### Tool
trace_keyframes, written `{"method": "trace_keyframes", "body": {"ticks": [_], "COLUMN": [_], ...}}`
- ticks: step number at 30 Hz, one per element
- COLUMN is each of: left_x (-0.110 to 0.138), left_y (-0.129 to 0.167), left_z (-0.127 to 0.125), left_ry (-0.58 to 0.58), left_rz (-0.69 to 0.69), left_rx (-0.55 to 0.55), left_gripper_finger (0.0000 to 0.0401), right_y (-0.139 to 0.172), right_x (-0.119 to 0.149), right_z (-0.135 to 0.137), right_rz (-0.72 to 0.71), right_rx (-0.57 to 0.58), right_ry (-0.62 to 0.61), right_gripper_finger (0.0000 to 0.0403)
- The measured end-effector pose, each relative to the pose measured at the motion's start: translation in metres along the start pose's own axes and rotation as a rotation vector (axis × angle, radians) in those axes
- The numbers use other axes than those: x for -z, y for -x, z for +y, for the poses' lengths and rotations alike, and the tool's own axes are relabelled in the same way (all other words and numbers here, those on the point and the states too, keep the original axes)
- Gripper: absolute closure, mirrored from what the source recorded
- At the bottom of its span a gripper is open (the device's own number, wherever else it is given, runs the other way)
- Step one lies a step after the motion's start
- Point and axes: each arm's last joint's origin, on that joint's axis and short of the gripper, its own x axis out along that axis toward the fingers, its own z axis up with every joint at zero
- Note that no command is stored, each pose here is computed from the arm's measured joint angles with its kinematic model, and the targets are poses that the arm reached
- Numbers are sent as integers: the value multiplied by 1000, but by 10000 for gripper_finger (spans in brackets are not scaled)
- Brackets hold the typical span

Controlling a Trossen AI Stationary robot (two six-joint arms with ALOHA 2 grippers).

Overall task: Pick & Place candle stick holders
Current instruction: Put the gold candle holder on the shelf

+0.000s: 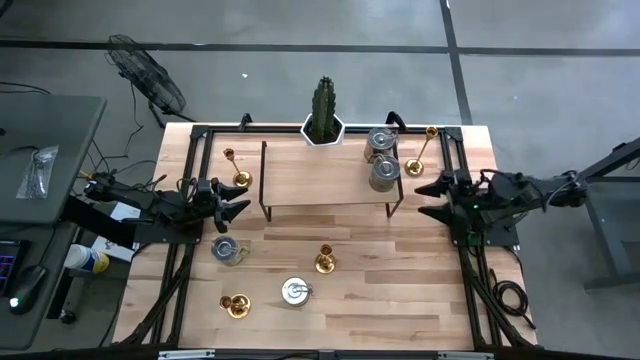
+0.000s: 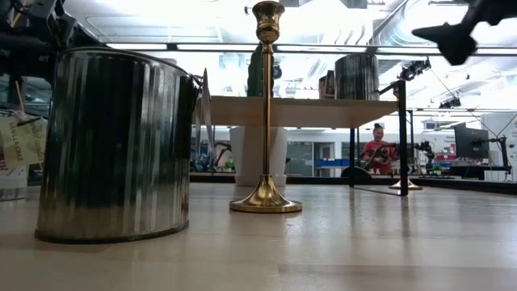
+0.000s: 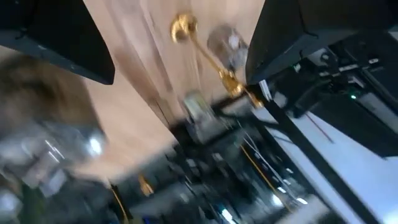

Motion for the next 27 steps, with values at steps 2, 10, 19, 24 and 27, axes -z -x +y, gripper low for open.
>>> {"method": "trace_keyframes", "body": {"ticks": [2,10,19,24,27], "left_x": [0,0,0,0,0], "left_y": [0,0,0,0,0], "left_z": [0,0,0,0,0], "left_ry": [0,0,0,0,0], "left_rz": [0,0,0,0,0], "left_rx": [0,0,0,0,0], "left_gripper_finger": [156,156,156,156,156], "right_y": [-9,-25,-22,-18,-14], "right_x": [10,45,47,50,51], "right_z": [-3,-20,-22,-24,-26], "right_rz": [-40,-142,-178,-158,-147], "right_rx": [-22,-64,-68,-59,-55], "right_ry": [65,192,299,319,323], "right_gripper_finger": [48,67,203,298,351]}}
